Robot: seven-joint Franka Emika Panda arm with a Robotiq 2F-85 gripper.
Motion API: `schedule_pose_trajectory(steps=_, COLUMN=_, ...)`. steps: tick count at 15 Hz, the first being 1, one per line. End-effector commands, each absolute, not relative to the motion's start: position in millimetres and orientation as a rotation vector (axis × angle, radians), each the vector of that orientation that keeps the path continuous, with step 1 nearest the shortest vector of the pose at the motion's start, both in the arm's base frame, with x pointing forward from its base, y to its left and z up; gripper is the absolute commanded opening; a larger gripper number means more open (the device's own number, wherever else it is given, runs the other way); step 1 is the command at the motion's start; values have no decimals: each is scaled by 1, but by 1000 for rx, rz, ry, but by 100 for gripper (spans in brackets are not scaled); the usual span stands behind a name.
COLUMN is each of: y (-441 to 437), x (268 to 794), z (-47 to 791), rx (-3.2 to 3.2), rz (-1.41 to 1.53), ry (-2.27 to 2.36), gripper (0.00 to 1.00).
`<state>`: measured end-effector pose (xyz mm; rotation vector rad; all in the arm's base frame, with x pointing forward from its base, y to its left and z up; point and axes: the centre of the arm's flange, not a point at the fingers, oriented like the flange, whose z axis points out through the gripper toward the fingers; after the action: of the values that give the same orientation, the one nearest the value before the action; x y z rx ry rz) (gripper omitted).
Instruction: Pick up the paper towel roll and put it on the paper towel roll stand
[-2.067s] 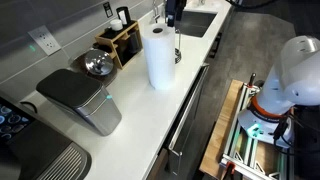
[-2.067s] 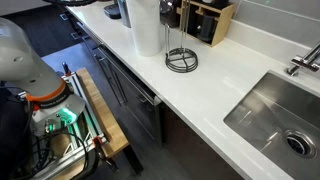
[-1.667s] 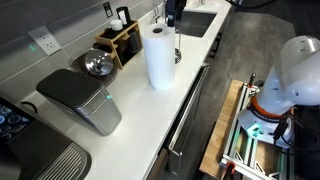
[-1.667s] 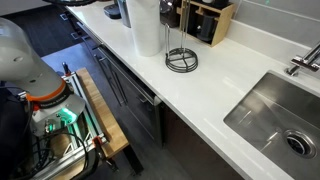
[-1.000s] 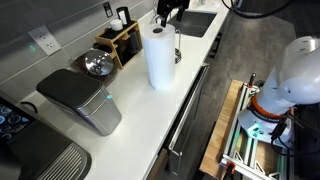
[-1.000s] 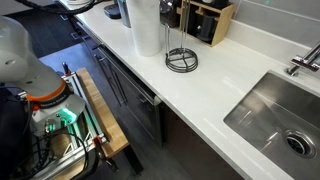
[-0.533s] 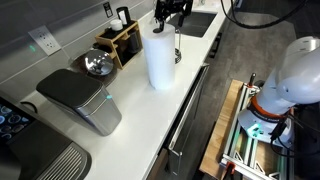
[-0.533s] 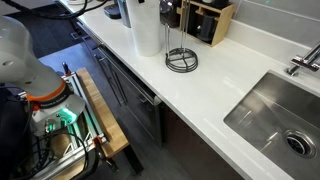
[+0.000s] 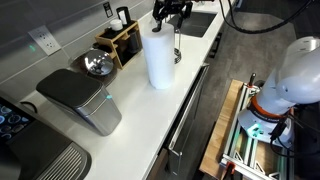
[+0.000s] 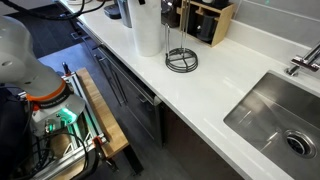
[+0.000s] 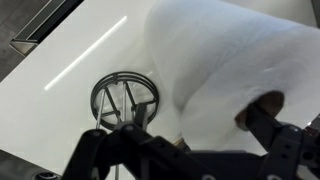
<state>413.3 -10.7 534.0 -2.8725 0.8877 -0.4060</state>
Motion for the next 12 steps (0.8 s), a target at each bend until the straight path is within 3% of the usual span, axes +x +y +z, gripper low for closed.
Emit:
schedule_pose_trajectory(steps=1, y=-11, x=412, z=519, rx=-2827, rz=-407, ry=962, gripper=100)
schedule_pose_trajectory(steps=2, y=-12, x=412, z=518, rx=-2821, rz=-407, ry=970, gripper=94)
schedule_pose_trajectory(steps=3, y=-12, x=412, z=518, rx=-2816, rz=-408, ry=980, gripper=73)
schedule_pose_trajectory(steps=5, y=-12, x=412, z=519, rx=-2808, rz=-412, ry=993, gripper=70)
schedule_pose_trajectory(steps=9, y=-12, x=413, z=520, rx=-2791, rz=-410, ry=1007, gripper=38)
schedule_pose_trajectory(steps=10, y=-12, x=414, z=520, rx=-2789, rz=-401, ry=1009, gripper=83)
schedule_pose_trajectory(steps=12, y=-12, x=414, z=520, rx=-2785, rz=-395, ry=1009, gripper=83)
